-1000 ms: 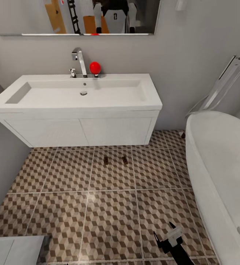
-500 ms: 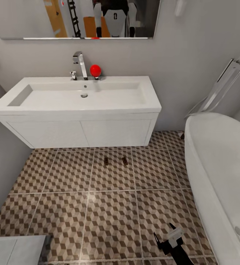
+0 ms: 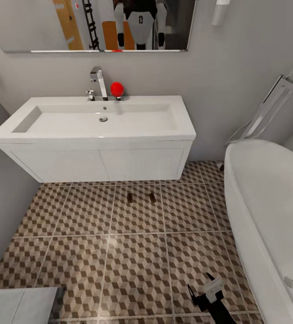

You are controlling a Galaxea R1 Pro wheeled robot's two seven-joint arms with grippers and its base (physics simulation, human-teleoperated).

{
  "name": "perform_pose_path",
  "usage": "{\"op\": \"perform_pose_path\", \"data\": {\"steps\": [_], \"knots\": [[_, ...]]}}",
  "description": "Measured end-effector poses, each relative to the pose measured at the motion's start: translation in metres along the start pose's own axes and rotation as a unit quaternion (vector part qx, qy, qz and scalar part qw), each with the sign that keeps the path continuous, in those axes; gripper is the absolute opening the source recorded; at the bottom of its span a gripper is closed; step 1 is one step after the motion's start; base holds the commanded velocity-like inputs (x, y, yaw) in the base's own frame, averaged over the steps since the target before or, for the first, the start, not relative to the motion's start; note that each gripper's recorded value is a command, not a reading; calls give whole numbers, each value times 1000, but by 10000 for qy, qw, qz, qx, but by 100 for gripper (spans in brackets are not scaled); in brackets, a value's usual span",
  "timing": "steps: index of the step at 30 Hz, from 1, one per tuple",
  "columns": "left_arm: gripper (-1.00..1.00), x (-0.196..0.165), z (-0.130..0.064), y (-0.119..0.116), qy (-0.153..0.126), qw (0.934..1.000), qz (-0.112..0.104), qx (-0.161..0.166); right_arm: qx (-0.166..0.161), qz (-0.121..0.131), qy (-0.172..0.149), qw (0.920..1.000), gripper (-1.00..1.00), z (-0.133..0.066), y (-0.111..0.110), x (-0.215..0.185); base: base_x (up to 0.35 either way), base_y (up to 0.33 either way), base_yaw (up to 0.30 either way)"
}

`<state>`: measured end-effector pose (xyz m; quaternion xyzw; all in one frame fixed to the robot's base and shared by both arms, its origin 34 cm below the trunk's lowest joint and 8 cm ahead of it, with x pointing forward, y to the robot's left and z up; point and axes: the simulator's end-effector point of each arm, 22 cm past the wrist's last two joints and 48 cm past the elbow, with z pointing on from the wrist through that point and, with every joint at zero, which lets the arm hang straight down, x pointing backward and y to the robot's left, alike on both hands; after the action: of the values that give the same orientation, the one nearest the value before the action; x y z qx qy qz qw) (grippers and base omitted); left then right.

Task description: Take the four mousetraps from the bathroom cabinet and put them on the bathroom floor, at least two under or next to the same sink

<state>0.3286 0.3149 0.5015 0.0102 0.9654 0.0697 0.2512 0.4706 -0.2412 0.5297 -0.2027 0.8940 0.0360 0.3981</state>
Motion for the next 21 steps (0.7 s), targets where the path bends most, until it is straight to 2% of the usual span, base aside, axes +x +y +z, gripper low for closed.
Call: {"op": "perform_pose_path", "data": {"steps": [21], "knots": [[100,-17,-25,4,-75,10000,-8,-2,17,-8,-82,10000,100,-20,-2,-26,0,0,0]]}}
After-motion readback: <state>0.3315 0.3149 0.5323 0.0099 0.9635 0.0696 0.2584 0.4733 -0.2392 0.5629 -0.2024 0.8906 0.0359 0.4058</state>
